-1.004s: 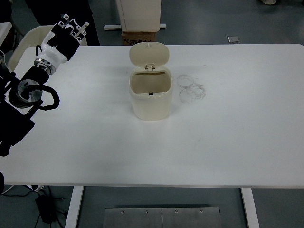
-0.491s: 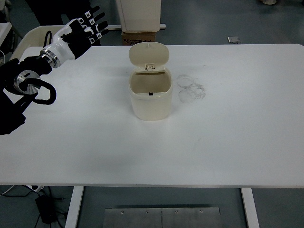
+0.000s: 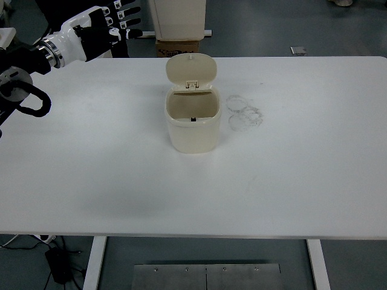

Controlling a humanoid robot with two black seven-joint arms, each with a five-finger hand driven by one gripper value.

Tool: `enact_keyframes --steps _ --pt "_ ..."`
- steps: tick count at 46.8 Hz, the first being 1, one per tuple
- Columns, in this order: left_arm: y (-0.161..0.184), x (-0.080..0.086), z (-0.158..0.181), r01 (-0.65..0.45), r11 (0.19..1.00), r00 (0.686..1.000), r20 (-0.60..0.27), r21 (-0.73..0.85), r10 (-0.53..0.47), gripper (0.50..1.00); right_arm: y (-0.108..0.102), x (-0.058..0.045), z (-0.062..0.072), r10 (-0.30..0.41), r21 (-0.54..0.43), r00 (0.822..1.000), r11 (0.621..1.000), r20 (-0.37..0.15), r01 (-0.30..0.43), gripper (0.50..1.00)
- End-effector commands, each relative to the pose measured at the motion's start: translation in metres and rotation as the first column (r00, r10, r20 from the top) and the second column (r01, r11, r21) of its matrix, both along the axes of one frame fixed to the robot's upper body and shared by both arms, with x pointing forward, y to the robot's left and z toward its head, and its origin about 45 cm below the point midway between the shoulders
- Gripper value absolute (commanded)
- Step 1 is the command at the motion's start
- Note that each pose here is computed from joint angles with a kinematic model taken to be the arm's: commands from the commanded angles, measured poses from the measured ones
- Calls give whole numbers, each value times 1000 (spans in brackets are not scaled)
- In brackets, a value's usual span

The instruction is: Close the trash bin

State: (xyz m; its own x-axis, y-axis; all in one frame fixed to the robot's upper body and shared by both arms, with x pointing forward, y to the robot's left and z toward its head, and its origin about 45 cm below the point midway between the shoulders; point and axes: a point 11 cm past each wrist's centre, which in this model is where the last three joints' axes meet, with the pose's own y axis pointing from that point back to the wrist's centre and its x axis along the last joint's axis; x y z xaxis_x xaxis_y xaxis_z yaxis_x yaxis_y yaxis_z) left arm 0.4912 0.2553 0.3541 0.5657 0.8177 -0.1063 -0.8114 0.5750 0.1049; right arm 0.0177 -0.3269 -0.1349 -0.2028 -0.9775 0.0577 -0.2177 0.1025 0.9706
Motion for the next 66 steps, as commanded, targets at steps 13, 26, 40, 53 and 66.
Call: enact_keyframes --steps 13,26,40,53,66 --pt "-23 -7 15 102 974 993 42 204 -113 1000 0 0 0 0 0 1000 1000 1 0 993" --pt "-43 -8 35 157 936 979 74 315 -189 1000 0 0 0 0 0 1000 1000 -1 0 993" --pt "-61 -14 39 204 830 943 122 519 -309 1000 0 0 0 0 0 1000 1000 -1 0 993" --pt "-65 -16 28 222 733 923 104 643 -371 1000 0 0 0 0 0 1000 1000 -1 0 993" --pt "-76 -19 21 251 718 913 88 650 -399 1000 0 0 0 0 0 1000 1000 1 0 993"
